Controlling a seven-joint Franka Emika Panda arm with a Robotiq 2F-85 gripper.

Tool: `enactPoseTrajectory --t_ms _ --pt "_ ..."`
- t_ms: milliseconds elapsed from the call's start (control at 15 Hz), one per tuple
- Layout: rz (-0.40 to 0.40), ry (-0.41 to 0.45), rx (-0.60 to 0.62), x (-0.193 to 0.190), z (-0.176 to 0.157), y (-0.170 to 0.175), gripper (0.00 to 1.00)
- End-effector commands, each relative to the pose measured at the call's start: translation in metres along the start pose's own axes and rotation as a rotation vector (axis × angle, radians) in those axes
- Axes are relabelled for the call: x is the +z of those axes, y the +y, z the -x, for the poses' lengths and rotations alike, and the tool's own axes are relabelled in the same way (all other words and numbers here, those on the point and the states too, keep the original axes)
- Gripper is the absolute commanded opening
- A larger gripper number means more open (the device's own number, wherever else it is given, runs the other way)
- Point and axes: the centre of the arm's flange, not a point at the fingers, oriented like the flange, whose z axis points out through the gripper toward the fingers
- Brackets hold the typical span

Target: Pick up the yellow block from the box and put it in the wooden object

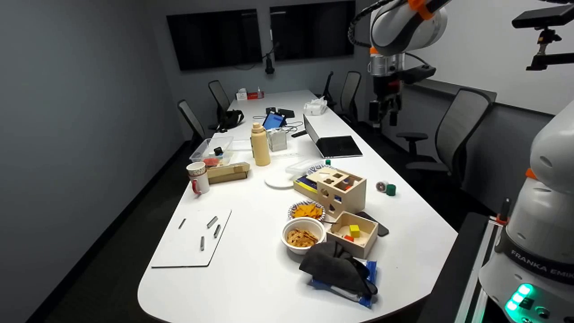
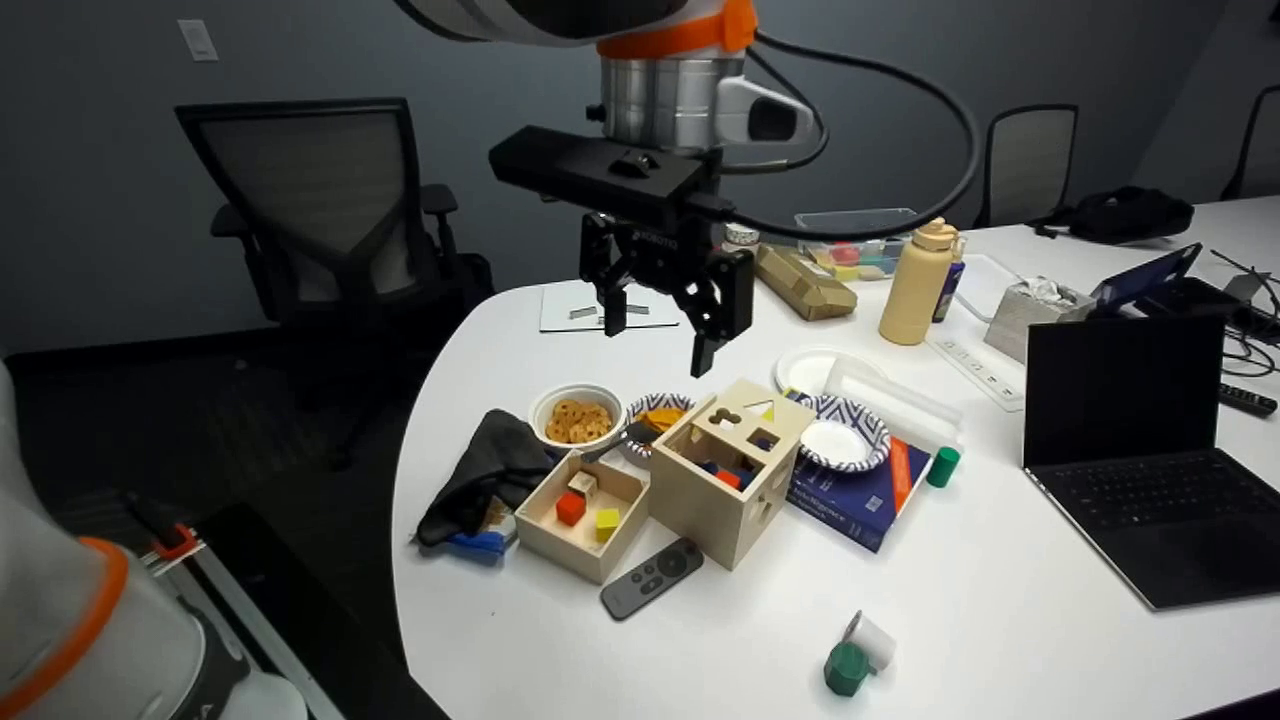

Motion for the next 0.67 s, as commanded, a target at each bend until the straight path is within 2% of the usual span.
enactPoseTrajectory --t_ms 0,133,267,400,600 --pt "-0.011 -0.052 0.043 0.052 -0.029 -0.064 1.00" --pt "-0.001 -0.047 0.070 0.082 -0.042 -0.105 1.00" --pt "0.001 0.019 0.105 0.112 -0.055 -0.136 1.00" --pt "-0.018 0.086 0.148 0.140 -0.068 -0.158 1.00" --pt "-0.036 0.099 0.216 0.178 -0.067 -0.180 1.00"
